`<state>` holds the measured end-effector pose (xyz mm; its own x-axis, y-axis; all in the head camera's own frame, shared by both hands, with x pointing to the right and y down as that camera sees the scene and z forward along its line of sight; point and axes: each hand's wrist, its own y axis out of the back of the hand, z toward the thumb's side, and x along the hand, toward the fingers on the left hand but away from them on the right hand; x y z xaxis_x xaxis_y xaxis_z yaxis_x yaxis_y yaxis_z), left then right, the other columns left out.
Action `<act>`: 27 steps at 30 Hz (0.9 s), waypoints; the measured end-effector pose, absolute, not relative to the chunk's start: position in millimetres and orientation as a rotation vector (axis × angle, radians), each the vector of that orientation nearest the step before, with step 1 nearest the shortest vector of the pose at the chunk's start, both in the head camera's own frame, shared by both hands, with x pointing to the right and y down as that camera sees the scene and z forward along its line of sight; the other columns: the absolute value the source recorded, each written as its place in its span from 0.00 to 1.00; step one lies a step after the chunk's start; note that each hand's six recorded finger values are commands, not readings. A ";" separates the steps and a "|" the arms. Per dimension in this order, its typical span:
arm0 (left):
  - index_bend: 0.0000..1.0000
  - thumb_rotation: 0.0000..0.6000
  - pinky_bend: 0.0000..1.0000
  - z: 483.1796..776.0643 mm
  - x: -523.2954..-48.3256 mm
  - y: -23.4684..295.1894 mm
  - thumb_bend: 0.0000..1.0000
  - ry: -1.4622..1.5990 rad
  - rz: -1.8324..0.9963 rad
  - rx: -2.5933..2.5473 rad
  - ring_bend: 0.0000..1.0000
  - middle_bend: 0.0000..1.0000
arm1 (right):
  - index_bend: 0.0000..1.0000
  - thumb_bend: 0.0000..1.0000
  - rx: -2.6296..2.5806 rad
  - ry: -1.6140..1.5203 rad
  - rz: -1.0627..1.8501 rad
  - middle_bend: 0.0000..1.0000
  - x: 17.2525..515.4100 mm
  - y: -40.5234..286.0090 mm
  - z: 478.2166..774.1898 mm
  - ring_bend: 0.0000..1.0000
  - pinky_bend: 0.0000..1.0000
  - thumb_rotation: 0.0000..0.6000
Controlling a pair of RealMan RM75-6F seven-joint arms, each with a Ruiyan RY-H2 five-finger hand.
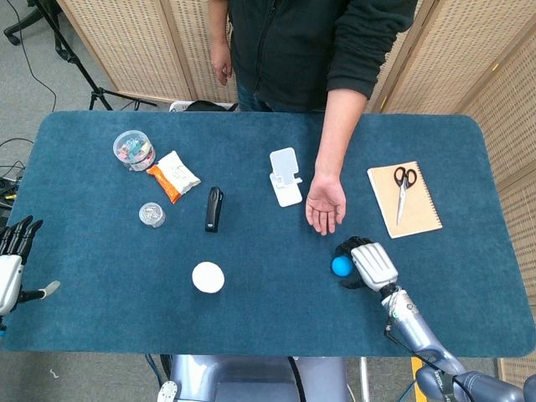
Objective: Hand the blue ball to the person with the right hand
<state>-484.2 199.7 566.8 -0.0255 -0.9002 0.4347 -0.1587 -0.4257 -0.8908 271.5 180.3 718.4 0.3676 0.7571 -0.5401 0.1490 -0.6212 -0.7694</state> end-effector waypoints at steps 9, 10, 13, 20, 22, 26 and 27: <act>0.00 1.00 0.00 568.0 -484.2 199.2 0.00 1.120 -1.510 -1.627 0.00 0.00 | 0.52 0.45 -1.955 -0.798 1.227 0.53 274.1 179.2 715.5 0.40 0.44 1.00; 0.00 1.00 0.00 568.0 -484.3 199.3 0.00 1.120 -1.511 -1.627 0.00 0.00 | 0.52 0.46 -1.952 -0.803 1.219 0.53 274.4 179.0 713.4 0.40 0.44 1.00; 0.00 1.00 0.00 568.3 -484.3 199.3 0.00 1.121 -1.511 -1.630 0.00 0.00 | 0.52 0.47 -1.945 -0.821 1.178 0.53 273.5 176.7 702.5 0.41 0.44 1.00; 0.00 1.00 0.00 569.2 -484.4 199.1 0.00 1.120 -1.513 -1.641 0.00 0.00 | 0.52 0.49 -1.909 -0.907 0.994 0.53 252.7 149.5 645.4 0.41 0.44 1.00; 0.00 1.00 0.00 568.6 -484.5 199.1 0.00 1.123 -1.511 -1.642 0.00 0.00 | 0.52 0.50 -1.889 -0.926 0.962 0.53 241.7 132.7 630.3 0.41 0.44 1.00; 0.00 1.00 0.00 566.8 -485.6 198.9 0.00 1.132 -1.507 -1.642 0.00 0.00 | 0.52 0.52 -1.839 -0.940 0.979 0.53 228.8 100.4 620.3 0.41 0.44 1.00; 0.00 1.00 0.00 566.7 -485.9 198.9 0.00 1.134 -1.507 -1.642 0.00 0.00 | 0.52 0.52 -1.829 -0.936 0.991 0.53 226.1 94.9 620.3 0.41 0.44 1.00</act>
<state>-485.9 198.9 566.7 -0.0248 -0.8966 0.4421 -0.1762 -0.4314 -0.8848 226.1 94.9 620.3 0.4101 0.8729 -0.2642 0.2140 -0.3737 -0.9025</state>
